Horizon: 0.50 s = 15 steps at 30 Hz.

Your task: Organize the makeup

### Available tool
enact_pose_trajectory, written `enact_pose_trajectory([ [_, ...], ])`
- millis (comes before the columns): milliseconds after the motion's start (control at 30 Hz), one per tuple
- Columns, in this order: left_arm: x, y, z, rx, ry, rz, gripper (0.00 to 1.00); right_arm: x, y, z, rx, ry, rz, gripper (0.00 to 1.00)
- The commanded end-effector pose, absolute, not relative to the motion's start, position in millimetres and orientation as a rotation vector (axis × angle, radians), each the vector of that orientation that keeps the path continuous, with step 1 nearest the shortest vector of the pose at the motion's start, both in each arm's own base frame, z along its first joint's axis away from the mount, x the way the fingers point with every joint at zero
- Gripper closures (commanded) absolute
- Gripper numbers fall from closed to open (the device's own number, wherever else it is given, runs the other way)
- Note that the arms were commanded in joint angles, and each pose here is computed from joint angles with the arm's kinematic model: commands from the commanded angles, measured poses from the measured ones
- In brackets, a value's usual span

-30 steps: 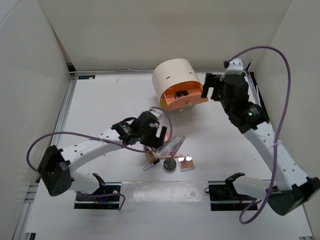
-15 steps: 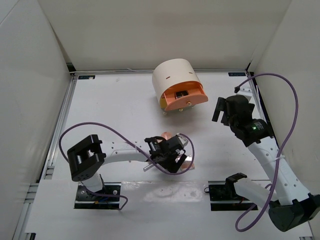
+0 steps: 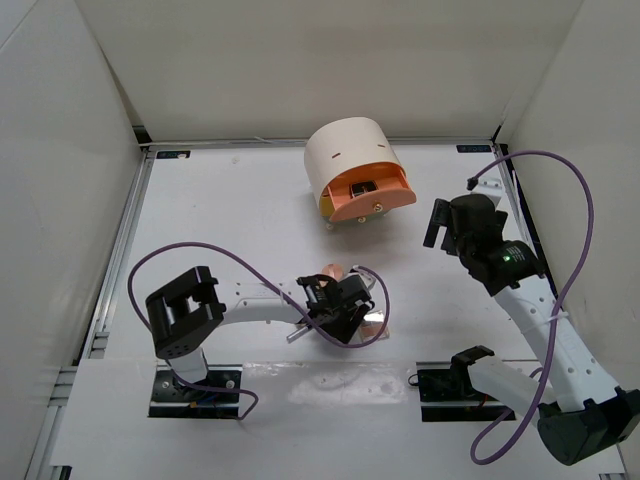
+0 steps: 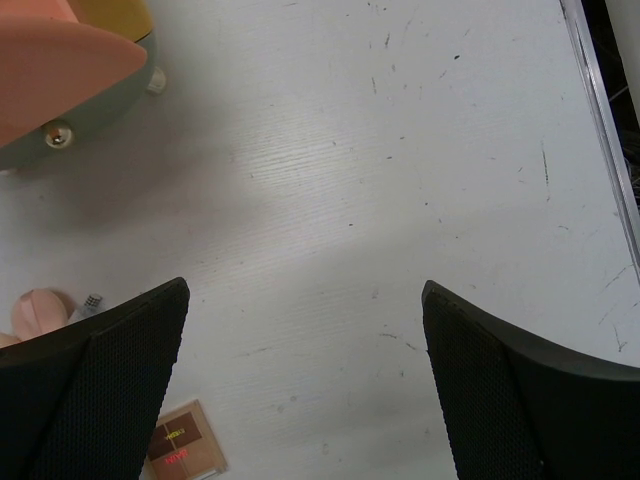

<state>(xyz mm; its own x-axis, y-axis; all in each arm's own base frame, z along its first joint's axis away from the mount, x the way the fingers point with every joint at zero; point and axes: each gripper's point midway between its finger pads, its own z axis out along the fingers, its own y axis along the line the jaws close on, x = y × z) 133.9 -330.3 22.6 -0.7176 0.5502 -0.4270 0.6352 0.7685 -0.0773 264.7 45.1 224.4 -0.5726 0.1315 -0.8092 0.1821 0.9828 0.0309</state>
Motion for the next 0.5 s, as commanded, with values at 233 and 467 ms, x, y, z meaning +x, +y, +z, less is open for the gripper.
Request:
enact_pose_trajectory([
  [233,150.1,-332.1,129.4,0.783,2.403,-0.371,0.53,264.7,39.4,227.5,0.266,2.151,-0.075,0.01],
  [467,217.7,-319.2,276.0,0.539,2.059,-0.413,0.5,255.8,20.5,212.4,0.336,2.173,-0.197,0.01],
])
